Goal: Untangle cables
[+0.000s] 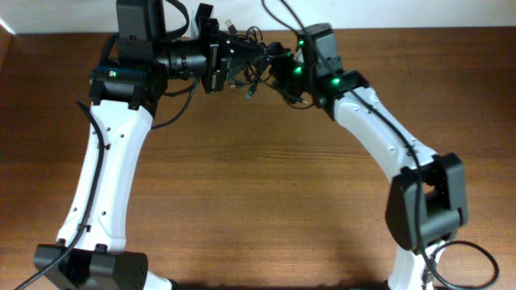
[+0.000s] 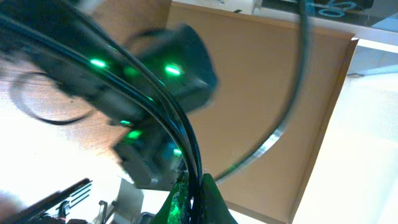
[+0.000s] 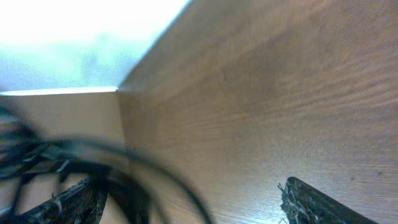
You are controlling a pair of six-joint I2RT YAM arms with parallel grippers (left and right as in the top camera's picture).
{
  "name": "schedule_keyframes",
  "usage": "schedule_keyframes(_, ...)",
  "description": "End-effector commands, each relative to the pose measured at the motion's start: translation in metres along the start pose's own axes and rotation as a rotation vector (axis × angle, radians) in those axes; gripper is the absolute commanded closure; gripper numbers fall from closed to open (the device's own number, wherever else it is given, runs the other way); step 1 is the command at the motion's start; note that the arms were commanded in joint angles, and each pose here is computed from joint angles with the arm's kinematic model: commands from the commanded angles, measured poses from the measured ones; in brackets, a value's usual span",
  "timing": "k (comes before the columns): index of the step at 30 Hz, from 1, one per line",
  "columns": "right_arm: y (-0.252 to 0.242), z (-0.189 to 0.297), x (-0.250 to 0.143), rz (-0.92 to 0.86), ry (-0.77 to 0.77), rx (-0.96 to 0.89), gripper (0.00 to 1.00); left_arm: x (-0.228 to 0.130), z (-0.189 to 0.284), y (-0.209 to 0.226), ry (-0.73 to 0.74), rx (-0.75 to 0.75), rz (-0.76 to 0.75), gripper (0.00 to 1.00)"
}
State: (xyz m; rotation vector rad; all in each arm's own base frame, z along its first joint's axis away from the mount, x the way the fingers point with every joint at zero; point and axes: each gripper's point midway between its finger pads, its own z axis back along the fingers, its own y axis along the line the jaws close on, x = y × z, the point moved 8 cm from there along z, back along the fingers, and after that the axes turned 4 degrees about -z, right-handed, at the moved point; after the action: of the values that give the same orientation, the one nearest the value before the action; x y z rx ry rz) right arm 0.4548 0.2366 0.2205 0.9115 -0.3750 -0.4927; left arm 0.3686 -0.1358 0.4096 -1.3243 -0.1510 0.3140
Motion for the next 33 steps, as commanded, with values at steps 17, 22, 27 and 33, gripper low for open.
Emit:
schedule_keyframes(17, -0.091, 0.119, 0.030, 0.421, 0.234, -0.410, 0.96, 0.062, 0.121, 0.094, -0.711, 1.438, -0.502, 1.00)
schedule_keyframes(22, -0.080, 0.172, 0.025, 0.494, 0.226, -0.415, 0.96, 0.085, 0.130, 0.128, -0.617, 1.538, -0.445, 1.00)
schedule_keyframes(27, -0.073, 0.163, -0.001, 0.511, 0.316, -0.416, 0.96, 0.086, 0.082, 0.147, -0.171, 1.157, -0.677, 1.00)
schedule_keyframes(33, -0.060, 0.142, -0.028, 0.537, 0.344, -0.460, 0.96, 0.061, 0.054, 0.140, 0.093, 0.860, -0.884, 0.44)
